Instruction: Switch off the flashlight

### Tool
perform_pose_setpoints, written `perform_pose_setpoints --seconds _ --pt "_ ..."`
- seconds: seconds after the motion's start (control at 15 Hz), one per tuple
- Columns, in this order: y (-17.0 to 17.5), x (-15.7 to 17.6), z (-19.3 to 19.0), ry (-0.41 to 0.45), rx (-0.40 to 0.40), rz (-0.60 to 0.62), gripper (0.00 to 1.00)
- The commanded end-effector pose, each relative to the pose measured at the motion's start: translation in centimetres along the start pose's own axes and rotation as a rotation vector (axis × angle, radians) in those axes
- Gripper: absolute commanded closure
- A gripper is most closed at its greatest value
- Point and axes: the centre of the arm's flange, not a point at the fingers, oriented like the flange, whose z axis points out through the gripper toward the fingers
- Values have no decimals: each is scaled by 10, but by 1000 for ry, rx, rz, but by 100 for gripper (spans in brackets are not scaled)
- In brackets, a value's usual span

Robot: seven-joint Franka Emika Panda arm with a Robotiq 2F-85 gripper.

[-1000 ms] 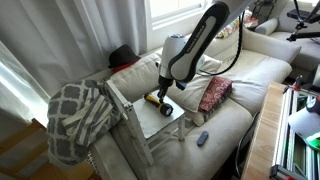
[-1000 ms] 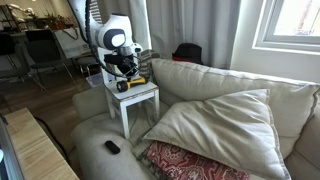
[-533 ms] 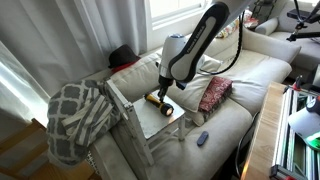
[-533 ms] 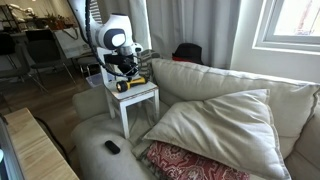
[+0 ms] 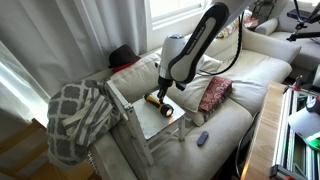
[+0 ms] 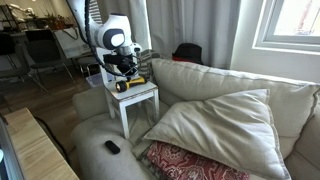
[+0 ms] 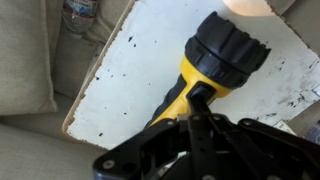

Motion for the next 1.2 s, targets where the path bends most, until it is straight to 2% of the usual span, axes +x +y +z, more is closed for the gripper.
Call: perform_pose_setpoints --seconds 0.0,0.27,0.67,1.13 --pt "-7 -4 31 -68 -31 10 100" --pt "-11 0 36 -96 -50 14 100" --pt "-1 -5 3 -53 -72 33 100" --pt "-5 -11 -5 -13 -67 53 100"
